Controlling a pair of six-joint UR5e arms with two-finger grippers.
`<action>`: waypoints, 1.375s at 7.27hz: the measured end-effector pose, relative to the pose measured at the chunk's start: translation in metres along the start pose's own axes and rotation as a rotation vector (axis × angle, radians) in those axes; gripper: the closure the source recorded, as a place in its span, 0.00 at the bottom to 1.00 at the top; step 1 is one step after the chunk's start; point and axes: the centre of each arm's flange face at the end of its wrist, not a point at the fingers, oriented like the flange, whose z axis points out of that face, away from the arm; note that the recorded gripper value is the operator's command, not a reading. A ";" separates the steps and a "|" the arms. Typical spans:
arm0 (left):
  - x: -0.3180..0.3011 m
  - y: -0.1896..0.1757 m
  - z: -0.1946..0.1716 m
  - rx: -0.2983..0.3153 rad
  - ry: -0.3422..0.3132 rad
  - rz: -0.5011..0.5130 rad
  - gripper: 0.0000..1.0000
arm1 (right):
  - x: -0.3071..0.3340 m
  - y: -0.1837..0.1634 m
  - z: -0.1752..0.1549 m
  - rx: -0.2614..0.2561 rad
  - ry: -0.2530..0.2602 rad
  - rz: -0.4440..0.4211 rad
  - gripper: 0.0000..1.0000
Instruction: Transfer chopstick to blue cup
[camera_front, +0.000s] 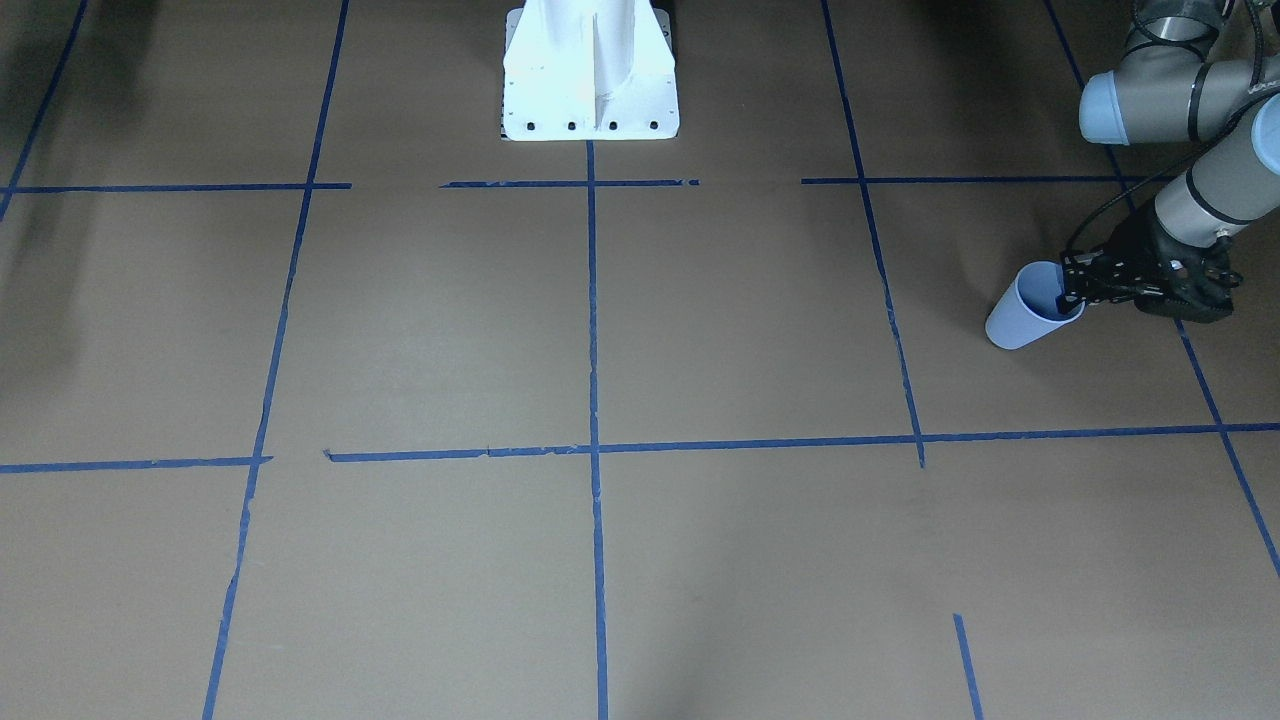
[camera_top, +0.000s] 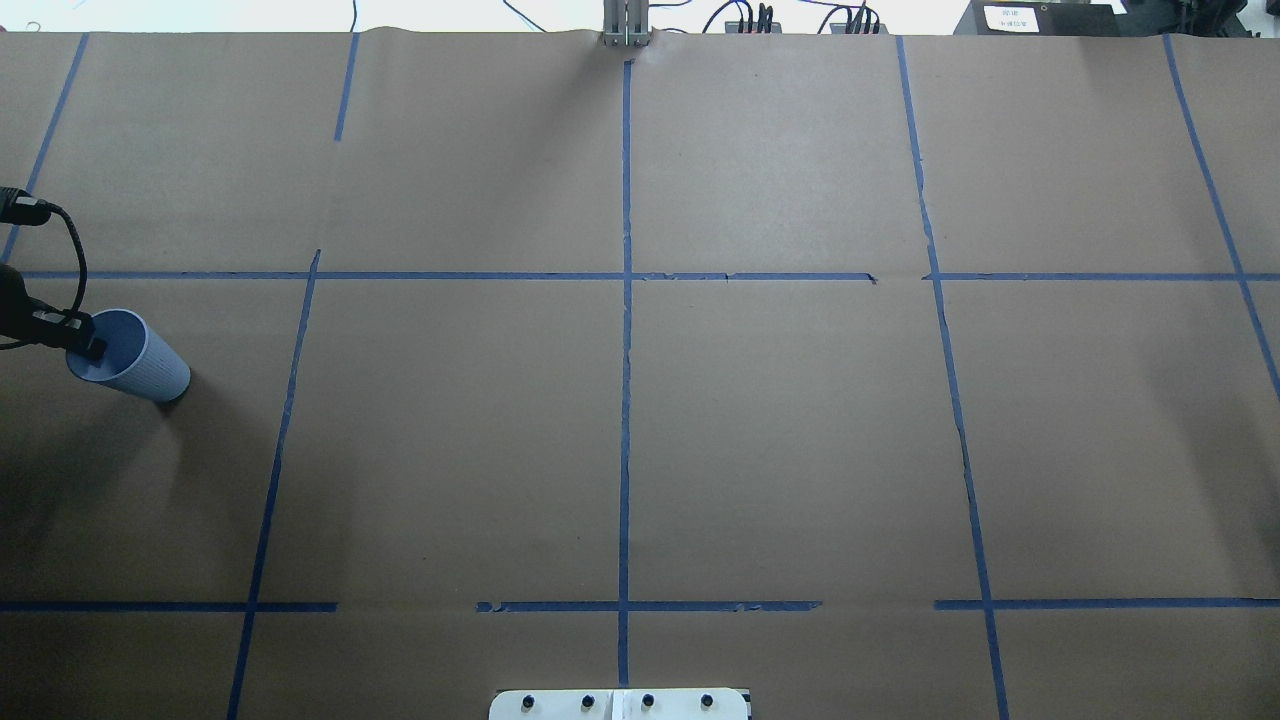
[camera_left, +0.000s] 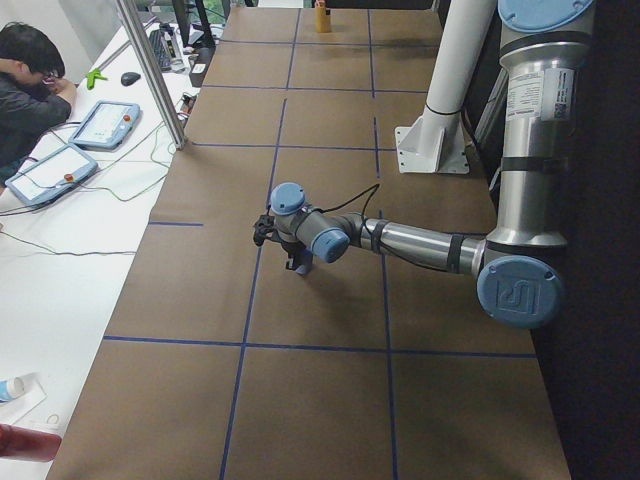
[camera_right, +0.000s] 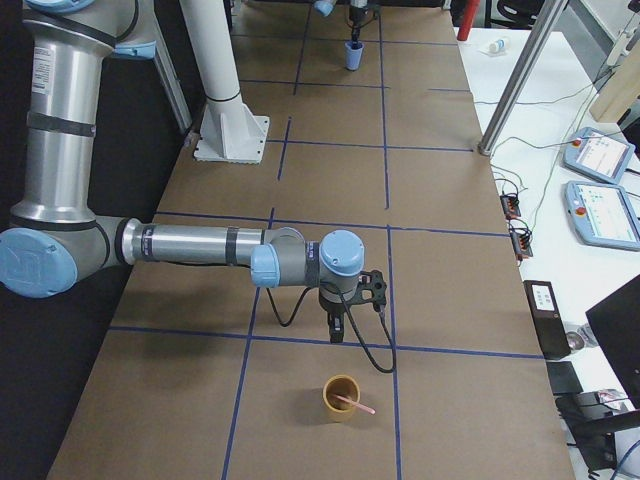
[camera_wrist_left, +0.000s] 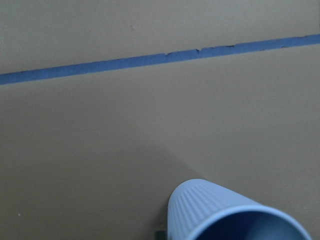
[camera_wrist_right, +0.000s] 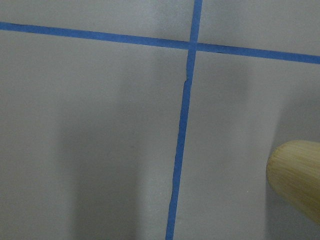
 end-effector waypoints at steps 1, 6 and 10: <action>0.025 -0.018 -0.011 0.021 0.018 -0.025 1.00 | 0.000 0.000 0.000 0.000 0.000 0.000 0.00; 0.311 -0.104 -0.030 0.008 0.071 -0.177 1.00 | 0.000 0.000 0.000 -0.001 0.000 0.001 0.00; 0.492 -0.077 0.039 0.021 0.042 -0.200 0.99 | 0.001 0.000 0.001 -0.002 0.000 0.002 0.00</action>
